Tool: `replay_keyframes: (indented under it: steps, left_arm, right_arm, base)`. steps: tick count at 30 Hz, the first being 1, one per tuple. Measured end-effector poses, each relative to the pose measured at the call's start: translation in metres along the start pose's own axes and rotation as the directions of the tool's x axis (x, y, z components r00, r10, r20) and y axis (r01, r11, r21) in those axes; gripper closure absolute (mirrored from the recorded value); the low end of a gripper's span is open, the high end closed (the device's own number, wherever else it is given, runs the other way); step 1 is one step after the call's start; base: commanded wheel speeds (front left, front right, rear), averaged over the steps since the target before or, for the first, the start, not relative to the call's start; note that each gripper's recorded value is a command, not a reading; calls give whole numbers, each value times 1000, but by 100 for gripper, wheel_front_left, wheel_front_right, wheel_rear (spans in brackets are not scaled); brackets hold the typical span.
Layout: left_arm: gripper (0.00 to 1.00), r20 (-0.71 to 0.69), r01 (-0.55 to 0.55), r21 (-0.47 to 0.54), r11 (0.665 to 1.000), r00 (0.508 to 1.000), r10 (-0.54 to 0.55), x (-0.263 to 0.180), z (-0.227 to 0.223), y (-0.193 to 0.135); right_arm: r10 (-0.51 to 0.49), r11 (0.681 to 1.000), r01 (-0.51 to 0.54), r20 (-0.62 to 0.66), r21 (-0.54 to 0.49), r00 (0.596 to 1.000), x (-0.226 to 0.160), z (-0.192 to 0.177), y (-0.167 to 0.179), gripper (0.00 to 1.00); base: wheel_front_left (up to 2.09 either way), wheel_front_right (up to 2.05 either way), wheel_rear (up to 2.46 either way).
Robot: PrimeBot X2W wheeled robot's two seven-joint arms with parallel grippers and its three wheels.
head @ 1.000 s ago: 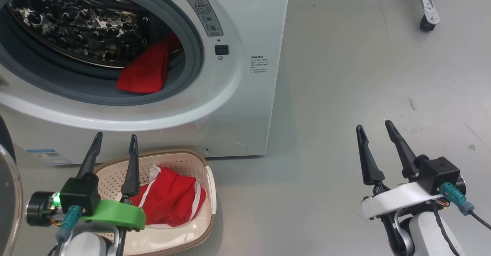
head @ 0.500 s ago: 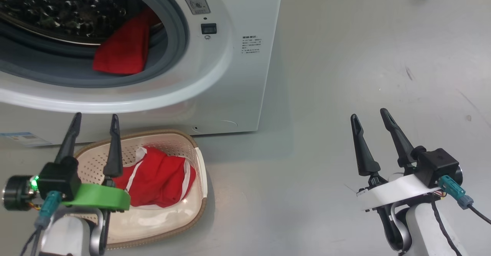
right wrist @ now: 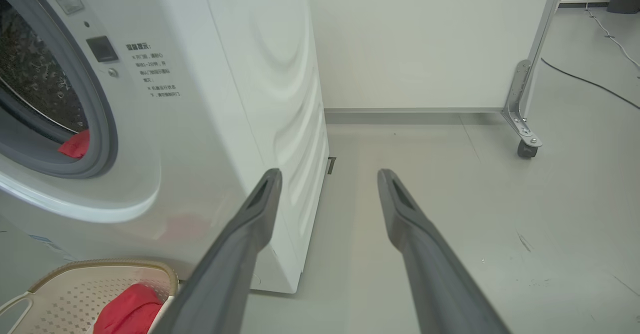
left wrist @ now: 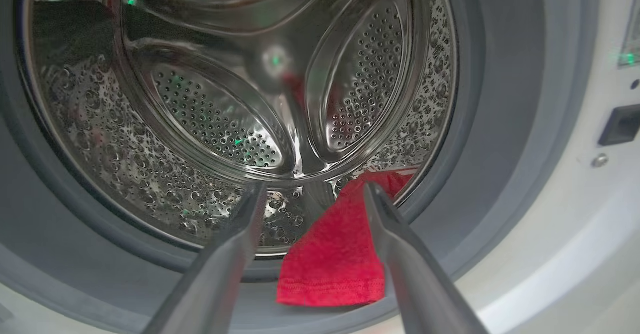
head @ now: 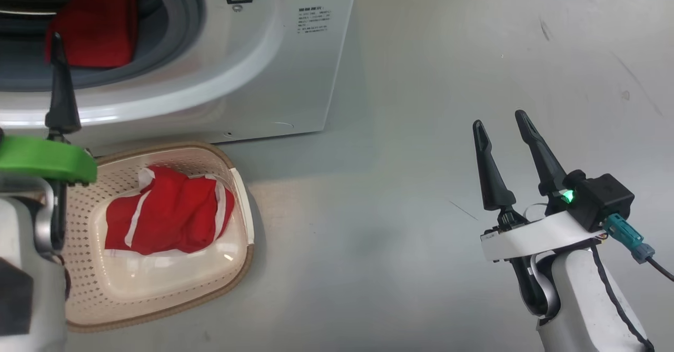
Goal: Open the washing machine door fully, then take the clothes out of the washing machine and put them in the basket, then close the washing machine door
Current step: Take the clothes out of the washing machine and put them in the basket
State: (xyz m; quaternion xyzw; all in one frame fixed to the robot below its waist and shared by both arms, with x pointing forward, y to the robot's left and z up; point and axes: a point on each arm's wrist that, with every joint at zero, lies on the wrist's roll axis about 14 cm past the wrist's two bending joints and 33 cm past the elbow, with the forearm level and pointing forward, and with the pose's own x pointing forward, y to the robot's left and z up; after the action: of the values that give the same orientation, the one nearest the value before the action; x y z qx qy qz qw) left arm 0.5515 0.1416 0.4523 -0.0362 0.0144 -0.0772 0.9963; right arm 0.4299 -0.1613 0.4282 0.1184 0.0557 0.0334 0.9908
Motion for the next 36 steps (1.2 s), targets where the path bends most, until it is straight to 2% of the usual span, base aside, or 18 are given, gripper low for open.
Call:
replay_keyframes:
  steps: [7, 17, 36]
  left_arm:
    - [0, -98, 73, -27, 997, 992, -75, 45, -25, -16]
    - [0, -288, 163, -28, 986, 943, -164, 83, -76, -39]
    - [0, -483, 143, -82, 986, 860, -165, 124, -120, -41]
  right_arm:
    - [-36, 999, 36, -38, -2, 999, 3, -14, -14, 0]
    - [-55, 998, 53, -64, -27, 996, 6, -22, -24, 0]
    - [-114, 992, 109, -94, -57, 989, 1, -28, -40, 0]
  base:
    - [0, 0, 0]
    - [0, 0, 0]
    - [0, 0, 0]
